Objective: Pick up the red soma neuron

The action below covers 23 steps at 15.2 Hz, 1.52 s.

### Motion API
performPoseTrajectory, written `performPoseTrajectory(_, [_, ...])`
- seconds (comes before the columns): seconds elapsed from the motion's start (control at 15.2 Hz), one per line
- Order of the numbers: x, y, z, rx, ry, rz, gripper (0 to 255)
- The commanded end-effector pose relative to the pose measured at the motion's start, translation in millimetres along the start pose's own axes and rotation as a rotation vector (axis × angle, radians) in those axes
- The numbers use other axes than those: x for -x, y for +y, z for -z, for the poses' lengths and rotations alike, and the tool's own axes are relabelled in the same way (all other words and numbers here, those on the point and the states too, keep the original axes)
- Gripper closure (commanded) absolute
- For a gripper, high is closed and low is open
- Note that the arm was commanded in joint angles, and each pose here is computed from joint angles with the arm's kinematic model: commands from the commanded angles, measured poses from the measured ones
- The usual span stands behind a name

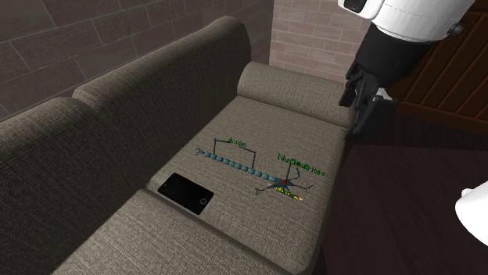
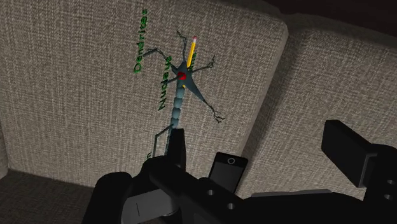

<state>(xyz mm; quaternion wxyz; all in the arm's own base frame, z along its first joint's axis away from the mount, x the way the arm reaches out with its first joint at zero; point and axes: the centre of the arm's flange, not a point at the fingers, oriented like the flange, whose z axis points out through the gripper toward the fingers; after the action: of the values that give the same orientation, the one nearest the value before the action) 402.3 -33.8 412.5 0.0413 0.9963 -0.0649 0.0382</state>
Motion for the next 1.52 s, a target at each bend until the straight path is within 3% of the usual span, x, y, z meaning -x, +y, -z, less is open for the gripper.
performPoseTrajectory(0.0, [-8,6,-25,0.002,0.002,-0.018,0])
performPoseTrajectory(1.45, [-123,70,-282,0.03,0.01,-0.211,0])
